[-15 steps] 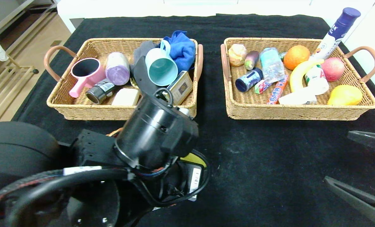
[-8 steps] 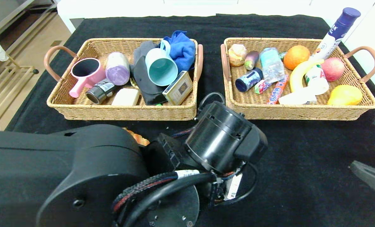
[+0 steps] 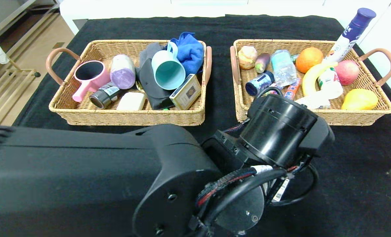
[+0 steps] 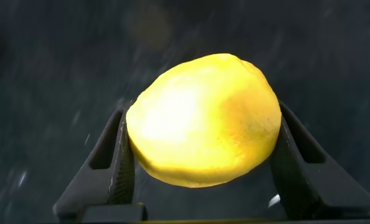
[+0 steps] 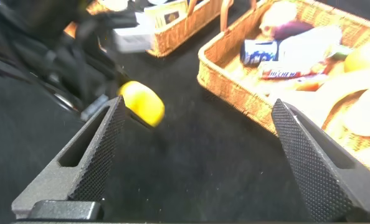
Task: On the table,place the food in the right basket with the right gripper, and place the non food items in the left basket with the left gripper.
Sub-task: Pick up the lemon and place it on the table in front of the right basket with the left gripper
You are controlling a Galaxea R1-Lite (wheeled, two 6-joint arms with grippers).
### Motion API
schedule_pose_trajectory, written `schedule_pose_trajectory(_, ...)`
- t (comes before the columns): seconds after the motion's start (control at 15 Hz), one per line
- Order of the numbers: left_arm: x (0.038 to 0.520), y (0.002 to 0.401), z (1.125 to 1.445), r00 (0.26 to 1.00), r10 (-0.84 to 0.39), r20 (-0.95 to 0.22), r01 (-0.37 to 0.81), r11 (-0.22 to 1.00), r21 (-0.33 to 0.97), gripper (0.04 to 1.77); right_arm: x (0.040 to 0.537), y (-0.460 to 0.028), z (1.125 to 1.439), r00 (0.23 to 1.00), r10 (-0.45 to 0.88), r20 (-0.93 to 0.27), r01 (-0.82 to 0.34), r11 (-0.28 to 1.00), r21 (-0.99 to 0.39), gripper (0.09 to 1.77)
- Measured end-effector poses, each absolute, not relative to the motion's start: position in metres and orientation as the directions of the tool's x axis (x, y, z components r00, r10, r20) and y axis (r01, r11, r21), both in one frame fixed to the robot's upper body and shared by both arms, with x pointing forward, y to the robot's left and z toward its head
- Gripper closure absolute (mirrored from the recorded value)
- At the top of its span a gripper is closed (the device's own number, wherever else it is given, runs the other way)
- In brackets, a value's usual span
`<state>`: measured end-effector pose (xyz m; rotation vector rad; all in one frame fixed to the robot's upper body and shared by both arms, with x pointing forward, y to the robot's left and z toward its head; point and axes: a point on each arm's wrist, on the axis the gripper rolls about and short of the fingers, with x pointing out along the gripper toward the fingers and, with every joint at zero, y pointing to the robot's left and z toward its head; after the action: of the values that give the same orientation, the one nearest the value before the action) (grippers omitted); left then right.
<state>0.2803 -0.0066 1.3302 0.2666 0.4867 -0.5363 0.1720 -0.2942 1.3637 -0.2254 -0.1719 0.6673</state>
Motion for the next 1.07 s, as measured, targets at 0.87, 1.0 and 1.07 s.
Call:
schedule_pose_trajectory(0.87, 0.299, -0.043, 1.299, 0.750, -0.425, -0.507, 0.563, 0.813, 0.152, 0.58, 0.168, -0.296, 1.363, 0.773, 0.627, 0.094, -0.586, 0.764, -0.270, 0.15)
schedule_pose_trajectory(1.0, 0.300, -0.044, 1.297, 0.749, -0.423, -0.510, 0.563, 0.812, 0.154, 0.58, 0.169, -0.296, 1.363, 0.773, 0.627, 0.092, -0.587, 0.763, -0.270, 0.15)
schedule_pose_trajectory(1.07, 0.300, -0.044, 1.297, 0.749, -0.423, -0.510, 0.563, 0.812, 0.155, 0.56, 0.169, -0.296, 1.363, 0.774, 0.627, 0.091, -0.587, 0.763, -0.270, 0.15)
